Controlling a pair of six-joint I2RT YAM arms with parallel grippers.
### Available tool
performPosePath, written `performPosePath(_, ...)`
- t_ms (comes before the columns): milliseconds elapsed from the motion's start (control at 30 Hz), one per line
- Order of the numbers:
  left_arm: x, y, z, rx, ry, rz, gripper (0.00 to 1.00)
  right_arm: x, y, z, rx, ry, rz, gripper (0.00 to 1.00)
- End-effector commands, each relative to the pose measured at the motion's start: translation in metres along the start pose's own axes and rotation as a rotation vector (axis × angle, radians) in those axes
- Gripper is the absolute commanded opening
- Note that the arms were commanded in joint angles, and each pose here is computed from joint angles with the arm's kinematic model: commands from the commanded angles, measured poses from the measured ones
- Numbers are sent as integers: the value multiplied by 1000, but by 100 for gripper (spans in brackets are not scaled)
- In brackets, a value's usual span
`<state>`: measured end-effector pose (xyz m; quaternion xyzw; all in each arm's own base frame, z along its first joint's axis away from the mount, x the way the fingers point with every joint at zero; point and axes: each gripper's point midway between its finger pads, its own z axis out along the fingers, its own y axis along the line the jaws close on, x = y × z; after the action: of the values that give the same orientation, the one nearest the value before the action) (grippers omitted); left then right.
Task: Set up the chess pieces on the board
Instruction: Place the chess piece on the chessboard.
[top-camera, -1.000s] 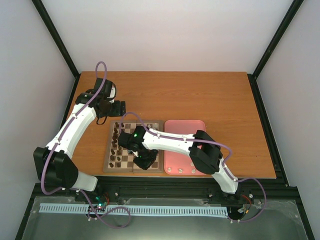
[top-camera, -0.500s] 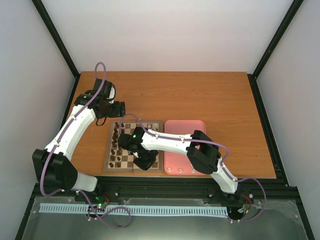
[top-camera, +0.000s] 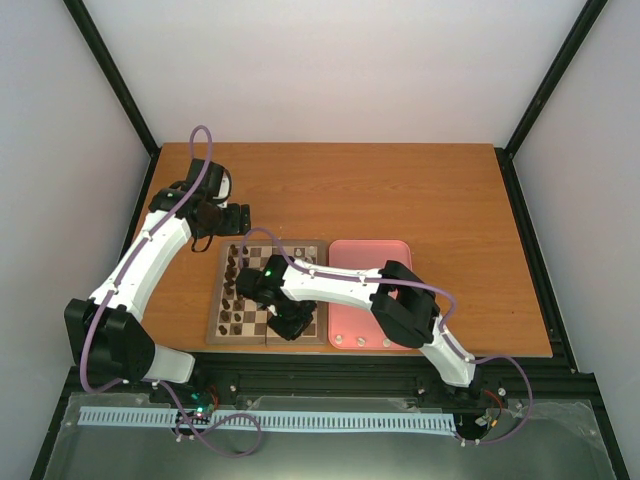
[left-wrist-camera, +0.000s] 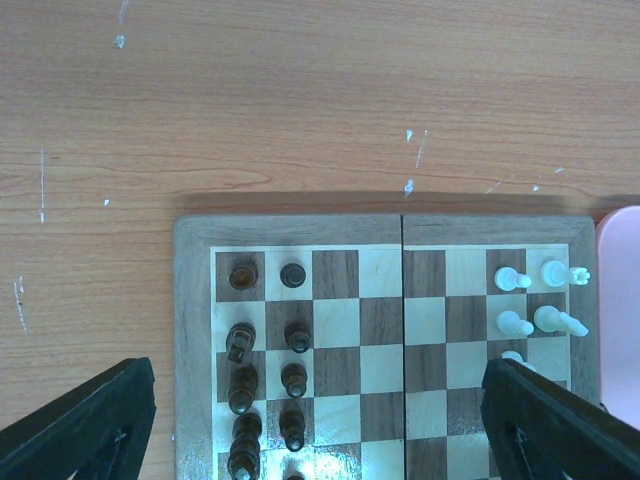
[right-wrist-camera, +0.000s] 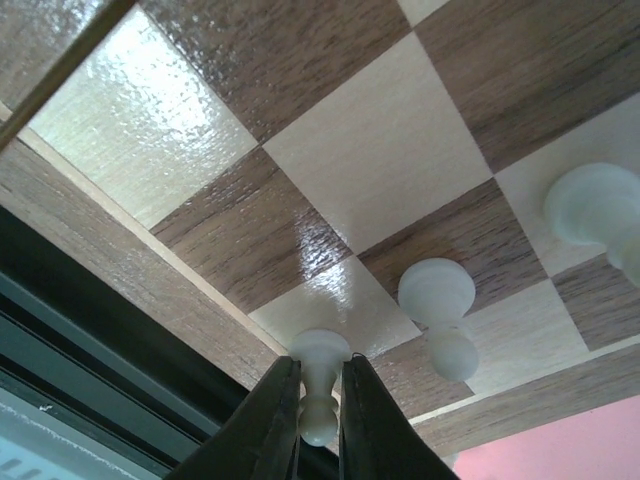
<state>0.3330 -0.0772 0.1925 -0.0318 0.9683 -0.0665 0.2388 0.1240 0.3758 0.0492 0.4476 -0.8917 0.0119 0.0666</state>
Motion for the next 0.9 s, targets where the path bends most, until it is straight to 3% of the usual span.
performPosePath(0,-5,2,-8,-1,-33,0,100,-6,1,0,23,-20,-5,12)
performPosePath(633,-4,3,-7,-5,-30,1,100,-10,-1,0,29,-33,-10,14)
performPosePath(867,-4,3,-6,-4,-29,0,100,-10,-2,-10,27,-67,-9,24)
